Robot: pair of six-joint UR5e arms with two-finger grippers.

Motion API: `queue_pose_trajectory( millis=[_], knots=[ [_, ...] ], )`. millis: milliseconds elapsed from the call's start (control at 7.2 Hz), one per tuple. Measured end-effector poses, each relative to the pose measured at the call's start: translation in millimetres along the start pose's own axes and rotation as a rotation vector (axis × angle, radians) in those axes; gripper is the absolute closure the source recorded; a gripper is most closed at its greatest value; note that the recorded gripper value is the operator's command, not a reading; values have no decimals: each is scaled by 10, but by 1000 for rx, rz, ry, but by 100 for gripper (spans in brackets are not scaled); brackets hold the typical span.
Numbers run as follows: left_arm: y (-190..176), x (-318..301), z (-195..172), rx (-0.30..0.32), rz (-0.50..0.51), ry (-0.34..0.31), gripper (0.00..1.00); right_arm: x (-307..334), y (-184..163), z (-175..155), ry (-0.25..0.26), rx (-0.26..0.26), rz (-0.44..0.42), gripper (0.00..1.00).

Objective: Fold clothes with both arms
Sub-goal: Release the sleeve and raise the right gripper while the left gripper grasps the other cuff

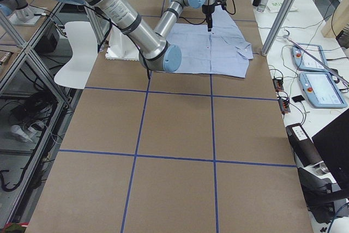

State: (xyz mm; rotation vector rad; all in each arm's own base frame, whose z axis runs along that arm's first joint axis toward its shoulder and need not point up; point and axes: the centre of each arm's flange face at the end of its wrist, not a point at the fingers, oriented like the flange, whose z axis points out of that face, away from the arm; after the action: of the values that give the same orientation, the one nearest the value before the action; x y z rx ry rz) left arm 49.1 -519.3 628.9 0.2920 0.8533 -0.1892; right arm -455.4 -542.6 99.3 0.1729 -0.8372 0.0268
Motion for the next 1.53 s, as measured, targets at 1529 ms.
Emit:
queue_pose_trajectory(
  millis=[1529],
  knots=[
    [74, 161, 1369, 111, -86, -70, 30, 654, -31, -141, 1, -19, 85, 0]
  ],
)
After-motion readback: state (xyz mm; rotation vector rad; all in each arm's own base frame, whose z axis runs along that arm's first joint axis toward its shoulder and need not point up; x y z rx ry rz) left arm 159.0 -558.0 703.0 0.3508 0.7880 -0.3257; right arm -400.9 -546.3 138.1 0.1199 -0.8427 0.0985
